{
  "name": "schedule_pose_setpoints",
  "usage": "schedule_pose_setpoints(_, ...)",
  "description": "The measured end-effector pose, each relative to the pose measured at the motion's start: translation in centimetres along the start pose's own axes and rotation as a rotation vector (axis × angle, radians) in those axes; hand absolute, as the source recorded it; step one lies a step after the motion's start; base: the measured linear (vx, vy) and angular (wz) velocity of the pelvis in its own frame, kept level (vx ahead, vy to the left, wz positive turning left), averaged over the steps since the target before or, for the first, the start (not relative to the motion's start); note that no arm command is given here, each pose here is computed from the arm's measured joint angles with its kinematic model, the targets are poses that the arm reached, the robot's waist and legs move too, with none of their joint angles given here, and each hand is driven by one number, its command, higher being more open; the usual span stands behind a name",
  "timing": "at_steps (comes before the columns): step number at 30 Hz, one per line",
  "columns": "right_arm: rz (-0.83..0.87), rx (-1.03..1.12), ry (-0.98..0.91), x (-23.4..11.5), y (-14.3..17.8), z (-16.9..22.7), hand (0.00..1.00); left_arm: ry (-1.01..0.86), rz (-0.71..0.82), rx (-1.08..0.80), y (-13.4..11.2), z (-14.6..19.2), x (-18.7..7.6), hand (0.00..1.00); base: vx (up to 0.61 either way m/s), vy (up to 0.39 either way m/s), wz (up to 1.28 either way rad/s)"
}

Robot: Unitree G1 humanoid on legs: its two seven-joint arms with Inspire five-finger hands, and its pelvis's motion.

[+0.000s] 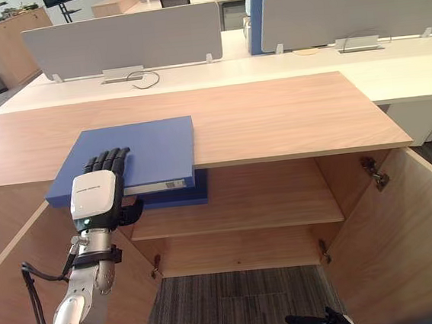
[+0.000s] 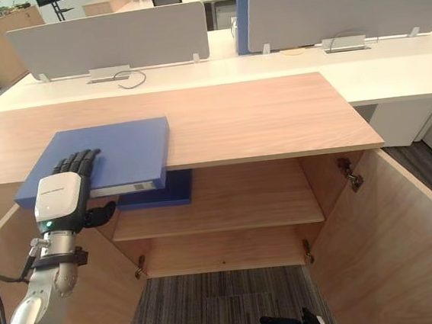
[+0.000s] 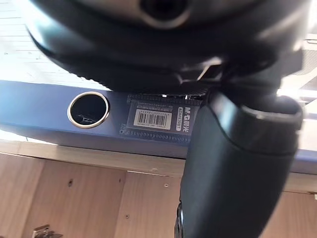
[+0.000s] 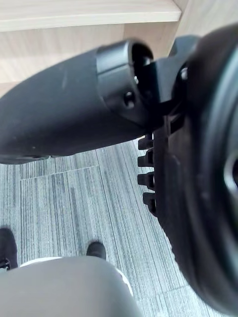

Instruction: Walk over to the cabinet, pick up the folder, carry it to the office cabinet, place the folder inside the office cabinet, then close the office cabinet door

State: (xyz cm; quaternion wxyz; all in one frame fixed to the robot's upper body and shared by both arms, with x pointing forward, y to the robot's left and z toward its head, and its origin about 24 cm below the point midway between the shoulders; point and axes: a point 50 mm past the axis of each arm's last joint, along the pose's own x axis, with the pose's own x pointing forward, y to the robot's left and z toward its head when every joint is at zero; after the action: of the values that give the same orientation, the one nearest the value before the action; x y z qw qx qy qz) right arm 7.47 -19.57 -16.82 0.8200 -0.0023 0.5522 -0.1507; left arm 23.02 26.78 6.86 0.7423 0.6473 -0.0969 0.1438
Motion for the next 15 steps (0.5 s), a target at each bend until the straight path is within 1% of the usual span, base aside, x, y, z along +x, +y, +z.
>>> schedule_pose_setpoints(4, -0.007, 0.019, 0.002, 0.0, -0.2, 0.0, 1.00, -0.035, 0.070, 0.008, 1.0, 0.5, 1.6, 0.00, -0.04, 0.020, -0.04)
schedule_pose_setpoints(5, -0.011, 0.031, 0.005, 0.0, -0.2, -0.1, 1.00, -0.058, 0.113, 0.010, 1.5, 0.8, 2.1, 0.00, 0.00, 0.000, 0.00)
schedule_pose_setpoints(8, -0.017, 0.036, 0.006, 0.0, -0.4, -0.1, 1.00, -0.083, 0.156, 0.019, 2.1, 1.2, 2.9, 0.00, 0.00, 0.000, 0.00)
schedule_pose_setpoints(10, -0.018, 0.036, 0.004, 0.0, -0.5, 0.0, 1.00, -0.102, 0.166, 0.042, 2.3, 1.3, 3.0, 0.00, 0.00, 0.000, 0.00)
schedule_pose_setpoints(12, -0.019, 0.039, 0.005, 0.1, -0.5, 0.0, 1.00, -0.114, 0.194, 0.027, 2.7, 2.0, 3.0, 0.00, 0.00, 0.000, 0.00)
schedule_pose_setpoints(14, -0.023, 0.046, 0.008, 0.1, -0.6, -0.1, 1.00, -0.111, 0.214, -0.028, 2.8, 3.1, 2.4, 0.00, 0.00, 0.000, 0.00)
schedule_pose_setpoints(15, -0.025, 0.048, 0.010, 0.1, -0.6, -0.1, 1.00, -0.097, 0.228, -0.082, 2.7, 3.9, 1.6, 0.00, 0.00, 0.000, 0.00)
